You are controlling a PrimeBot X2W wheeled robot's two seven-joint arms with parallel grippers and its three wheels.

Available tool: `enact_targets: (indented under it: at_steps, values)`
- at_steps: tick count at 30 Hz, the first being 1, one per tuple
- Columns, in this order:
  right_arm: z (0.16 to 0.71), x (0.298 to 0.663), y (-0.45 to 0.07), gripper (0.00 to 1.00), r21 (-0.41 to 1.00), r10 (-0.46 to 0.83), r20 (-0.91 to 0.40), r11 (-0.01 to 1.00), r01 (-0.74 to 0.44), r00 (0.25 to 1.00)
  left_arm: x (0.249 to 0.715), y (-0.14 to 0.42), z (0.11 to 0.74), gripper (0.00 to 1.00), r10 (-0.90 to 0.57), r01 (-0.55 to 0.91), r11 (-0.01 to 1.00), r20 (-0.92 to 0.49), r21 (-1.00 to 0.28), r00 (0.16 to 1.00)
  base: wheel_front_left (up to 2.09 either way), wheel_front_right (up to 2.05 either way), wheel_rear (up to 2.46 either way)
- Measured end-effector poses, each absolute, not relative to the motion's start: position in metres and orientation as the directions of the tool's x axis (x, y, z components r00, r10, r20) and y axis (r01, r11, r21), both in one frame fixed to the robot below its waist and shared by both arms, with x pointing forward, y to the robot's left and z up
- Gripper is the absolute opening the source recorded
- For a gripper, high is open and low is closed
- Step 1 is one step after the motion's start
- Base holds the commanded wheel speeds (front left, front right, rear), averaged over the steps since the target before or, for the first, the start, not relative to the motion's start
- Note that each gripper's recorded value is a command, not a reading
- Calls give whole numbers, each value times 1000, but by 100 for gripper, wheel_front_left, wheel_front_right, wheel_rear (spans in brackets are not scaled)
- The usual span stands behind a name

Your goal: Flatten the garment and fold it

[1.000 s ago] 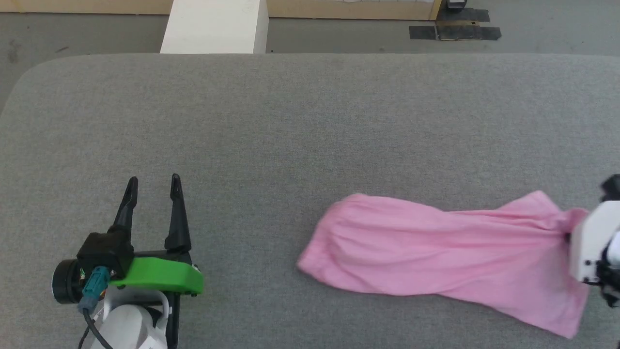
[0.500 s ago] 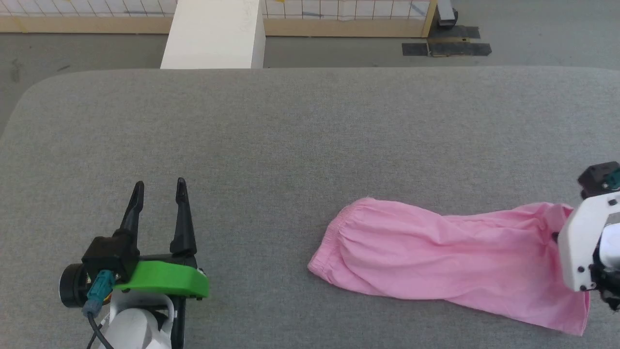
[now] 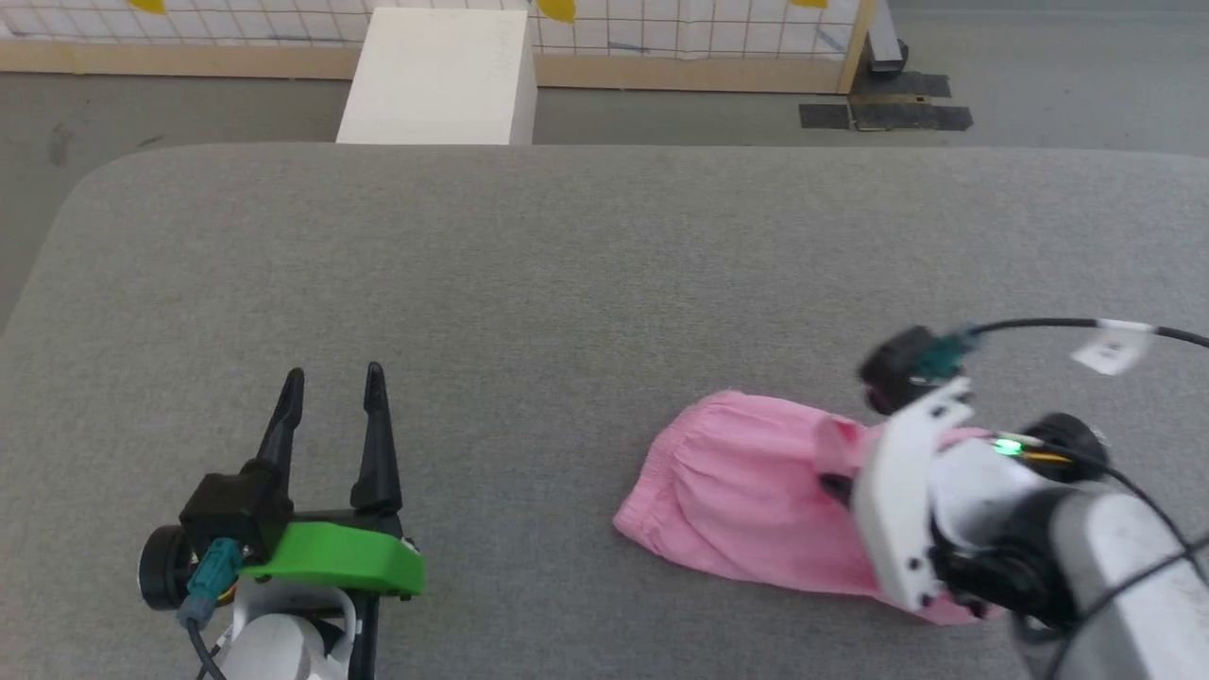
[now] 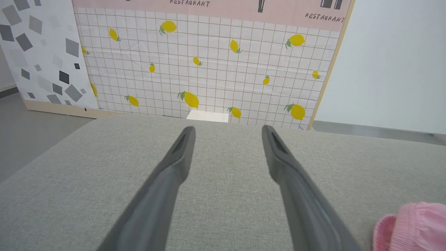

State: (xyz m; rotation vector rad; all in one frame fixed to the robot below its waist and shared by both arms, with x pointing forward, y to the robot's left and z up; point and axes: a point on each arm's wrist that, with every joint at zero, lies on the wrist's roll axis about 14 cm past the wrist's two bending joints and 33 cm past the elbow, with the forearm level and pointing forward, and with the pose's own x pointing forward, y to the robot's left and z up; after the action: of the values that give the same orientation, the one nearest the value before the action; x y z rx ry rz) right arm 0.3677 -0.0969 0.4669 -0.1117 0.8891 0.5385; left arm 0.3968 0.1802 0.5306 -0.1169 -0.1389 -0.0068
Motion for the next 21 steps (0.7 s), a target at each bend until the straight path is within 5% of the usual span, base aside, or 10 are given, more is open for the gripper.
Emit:
enact_targets:
  at_steps: [11,13,21]
  values:
    - [453,395,-14,4,141,497,-734,777,-613,462,390,191,519,100,37,-25,992,105,-121,994,0,0,0]
    - [447,394,-4,100,144,509,-736,762,-631,446,390,192,516,100,45,-33,992,96,-125,994,0,0,0]
    - [474,397,29,100,177,614,-641,702,-690,460,392,191,515,100,41,-30,993,96,-117,995,0,0,0]
